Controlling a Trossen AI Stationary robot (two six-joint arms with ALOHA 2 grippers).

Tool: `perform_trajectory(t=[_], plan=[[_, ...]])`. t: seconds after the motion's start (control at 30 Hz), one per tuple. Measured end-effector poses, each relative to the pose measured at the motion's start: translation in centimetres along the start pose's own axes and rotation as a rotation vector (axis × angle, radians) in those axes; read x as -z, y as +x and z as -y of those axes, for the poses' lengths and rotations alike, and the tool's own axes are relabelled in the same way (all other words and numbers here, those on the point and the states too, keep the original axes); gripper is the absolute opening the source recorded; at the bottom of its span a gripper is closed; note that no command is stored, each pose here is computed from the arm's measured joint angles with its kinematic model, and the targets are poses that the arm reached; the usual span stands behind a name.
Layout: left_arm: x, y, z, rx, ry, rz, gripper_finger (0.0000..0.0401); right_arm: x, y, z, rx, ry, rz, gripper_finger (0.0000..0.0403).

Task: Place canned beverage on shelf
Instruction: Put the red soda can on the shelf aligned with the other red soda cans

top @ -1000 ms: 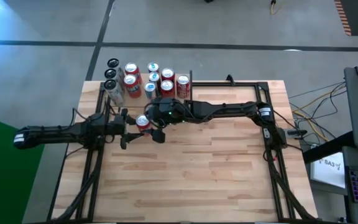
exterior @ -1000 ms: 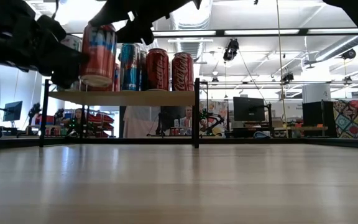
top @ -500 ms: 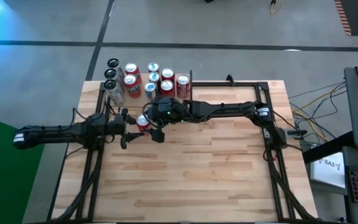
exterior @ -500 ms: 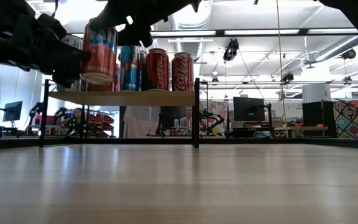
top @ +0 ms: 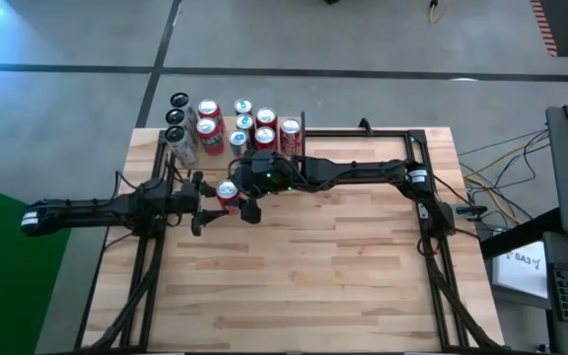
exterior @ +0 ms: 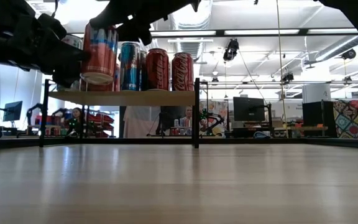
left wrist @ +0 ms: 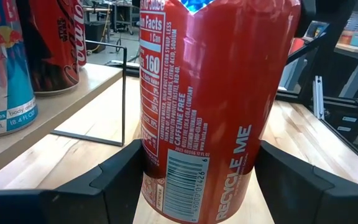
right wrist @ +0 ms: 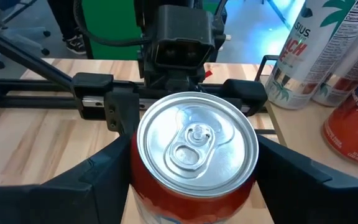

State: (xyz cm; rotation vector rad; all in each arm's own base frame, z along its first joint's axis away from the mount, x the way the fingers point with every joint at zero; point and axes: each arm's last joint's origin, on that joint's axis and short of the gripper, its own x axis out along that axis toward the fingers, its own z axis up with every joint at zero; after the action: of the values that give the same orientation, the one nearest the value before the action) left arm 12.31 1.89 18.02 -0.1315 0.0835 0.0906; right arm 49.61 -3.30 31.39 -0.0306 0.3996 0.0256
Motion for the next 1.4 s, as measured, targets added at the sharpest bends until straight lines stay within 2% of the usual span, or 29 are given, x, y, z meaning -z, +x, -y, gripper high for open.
perform_trajectory(t=[0.2,0.53,0.97,1.4], plan=[[0.0,0.0,0.0,0.001,-0.019,0.001,0.0263,0.0,0.0,0.1,-0.003,0.005,0.0,0.0274],[-0.5,0.0,0.1,0.004,-0.025,0.034,0.0329,0.2,0.0,0.1,-0.003,0.005,-0.021,0.0274],[-0.3,-0.1,0.0,0.003,-0.026,0.028,0.0334,-0.5,-0.7,0.0,-0.005,0.005,-0.064,0.0274],[0.0,-0.1,0.0,-0.002,-0.04,-0.004,0.0334,-2.9,-2.6,0.0,0.002,-0.012,-0.089,0.0275]])
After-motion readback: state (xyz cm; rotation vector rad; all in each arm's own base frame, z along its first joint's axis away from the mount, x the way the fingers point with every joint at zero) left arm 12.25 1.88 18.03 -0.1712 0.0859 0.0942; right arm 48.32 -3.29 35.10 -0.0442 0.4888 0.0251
